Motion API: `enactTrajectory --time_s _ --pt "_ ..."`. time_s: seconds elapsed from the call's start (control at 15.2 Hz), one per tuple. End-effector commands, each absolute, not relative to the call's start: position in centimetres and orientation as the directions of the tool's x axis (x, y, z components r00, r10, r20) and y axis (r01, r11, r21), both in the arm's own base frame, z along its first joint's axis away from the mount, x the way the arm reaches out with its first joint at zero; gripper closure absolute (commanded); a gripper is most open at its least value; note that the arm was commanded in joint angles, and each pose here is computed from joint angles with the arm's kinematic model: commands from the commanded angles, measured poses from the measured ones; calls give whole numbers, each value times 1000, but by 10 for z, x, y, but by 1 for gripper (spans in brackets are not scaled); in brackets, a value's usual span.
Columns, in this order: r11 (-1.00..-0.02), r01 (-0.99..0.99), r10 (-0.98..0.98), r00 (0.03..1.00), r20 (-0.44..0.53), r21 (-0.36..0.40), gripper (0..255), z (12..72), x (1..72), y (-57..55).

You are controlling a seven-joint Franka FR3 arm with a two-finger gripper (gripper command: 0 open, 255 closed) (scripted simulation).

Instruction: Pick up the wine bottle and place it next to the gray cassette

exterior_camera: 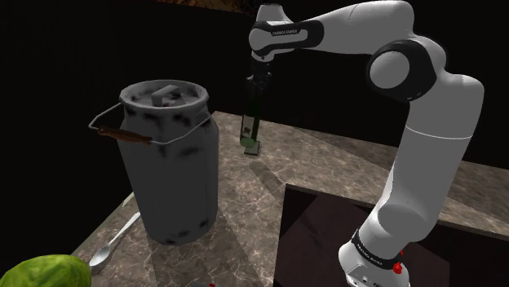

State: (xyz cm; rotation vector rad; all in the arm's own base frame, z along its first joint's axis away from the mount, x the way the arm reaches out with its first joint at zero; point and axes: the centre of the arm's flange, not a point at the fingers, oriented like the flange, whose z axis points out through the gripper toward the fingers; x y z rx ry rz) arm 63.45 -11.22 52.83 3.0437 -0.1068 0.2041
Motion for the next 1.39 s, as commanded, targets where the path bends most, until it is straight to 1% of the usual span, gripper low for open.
enactTrajectory --time_s 0.0,0.2,1.32 --pt "-994 -76 -64 989 136 84 255 540 636 -112" --pt "-994 -76 -64 989 136 84 255 552 635 -112" --pt "-994 -76 -64 989 136 84 255 552 525 84"
